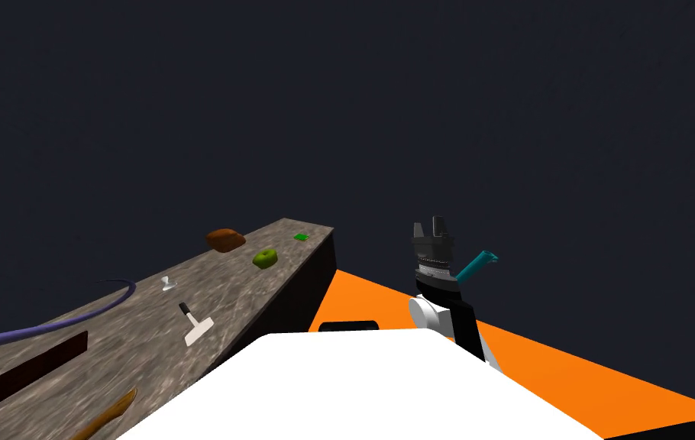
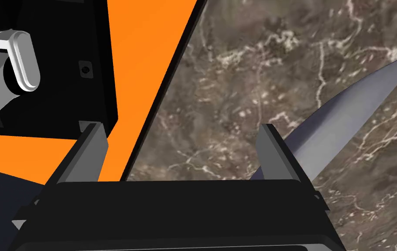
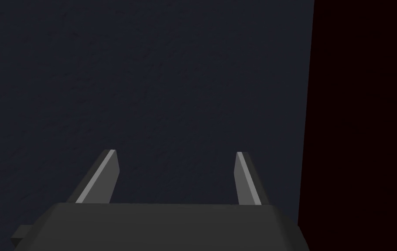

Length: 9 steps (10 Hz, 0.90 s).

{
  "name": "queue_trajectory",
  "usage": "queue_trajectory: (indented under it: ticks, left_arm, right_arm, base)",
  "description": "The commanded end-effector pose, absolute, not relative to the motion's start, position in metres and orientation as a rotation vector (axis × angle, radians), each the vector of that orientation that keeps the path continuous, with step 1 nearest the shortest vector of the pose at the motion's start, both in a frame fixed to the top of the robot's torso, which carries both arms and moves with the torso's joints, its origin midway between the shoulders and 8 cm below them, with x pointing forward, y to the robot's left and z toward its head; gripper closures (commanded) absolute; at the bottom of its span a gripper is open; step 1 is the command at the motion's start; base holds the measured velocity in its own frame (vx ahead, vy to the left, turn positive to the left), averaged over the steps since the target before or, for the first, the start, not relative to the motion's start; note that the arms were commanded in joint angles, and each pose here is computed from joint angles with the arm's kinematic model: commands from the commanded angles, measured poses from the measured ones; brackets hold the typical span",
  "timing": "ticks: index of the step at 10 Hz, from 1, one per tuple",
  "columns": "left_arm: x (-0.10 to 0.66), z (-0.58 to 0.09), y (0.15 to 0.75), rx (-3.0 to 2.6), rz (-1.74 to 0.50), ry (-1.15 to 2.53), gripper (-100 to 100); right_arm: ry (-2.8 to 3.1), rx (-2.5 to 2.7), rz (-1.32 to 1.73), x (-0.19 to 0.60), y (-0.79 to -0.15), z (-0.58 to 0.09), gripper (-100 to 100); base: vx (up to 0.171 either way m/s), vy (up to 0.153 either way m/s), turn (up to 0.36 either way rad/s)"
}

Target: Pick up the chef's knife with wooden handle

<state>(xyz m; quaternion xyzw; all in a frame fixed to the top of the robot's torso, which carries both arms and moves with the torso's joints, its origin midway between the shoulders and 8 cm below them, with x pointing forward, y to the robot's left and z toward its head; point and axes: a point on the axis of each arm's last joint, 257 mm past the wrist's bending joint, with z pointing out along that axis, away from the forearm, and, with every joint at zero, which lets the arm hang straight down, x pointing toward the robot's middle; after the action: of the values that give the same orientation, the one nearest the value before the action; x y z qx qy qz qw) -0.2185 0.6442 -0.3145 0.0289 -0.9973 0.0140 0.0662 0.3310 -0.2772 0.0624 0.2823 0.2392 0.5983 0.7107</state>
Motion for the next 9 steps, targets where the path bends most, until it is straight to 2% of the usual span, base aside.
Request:
queue_trajectory:
  ticks: [1, 3, 5, 6, 7, 8, 9]
  left_arm:
    - [-0.209, -0.315, 0.656, 0.071, 0.006, -3.02, -100]
    - [-0.166, -0.316, 0.686, 0.038, -0.11, -3.103, -100]
    - [-0.132, -0.329, 0.684, 0.06, -0.118, -3.193, -100]
    - [-0.139, -0.327, 0.685, 0.054, -0.122, -3.167, -100]
    - [-0.137, -0.327, 0.685, 0.053, -0.121, -3.171, 0]
    - [-0.145, -0.329, 0.686, 0.063, -0.125, -3.173, -100]
    - [-0.152, -0.33, 0.686, 0.073, -0.128, -3.174, -100]
  right_arm:
    - [0.531, 0.626, 1.327, 0.331, -0.277, 0.062, 0]
    - [0.531, 0.626, 1.327, 0.331, -0.277, 0.062, 0]
    - [0.531, 0.626, 1.327, 0.331, -0.277, 0.062, 0]
    - [0.531, 0.626, 1.327, 0.331, -0.277, 0.062, 0]
    - [0.531, 0.626, 1.327, 0.331, -0.277, 0.062, 0]
    - [0.531, 0.626, 1.327, 0.331, -0.277, 0.062, 0]
    - [0.531, 0.626, 1.328, 0.331, -0.277, 0.062, 0]
  base:
    - [0.051, 0.03, -0.019]
    - [0.074, 0.034, -0.042]
    - [0.09, 0.034, -0.019]
    - [0.037, 0.015, -0.003]
    - [0.007, 0.003, -0.002]
    - [0.016, 0.001, -0.059]
    - [0.025, 0.0, -0.074]
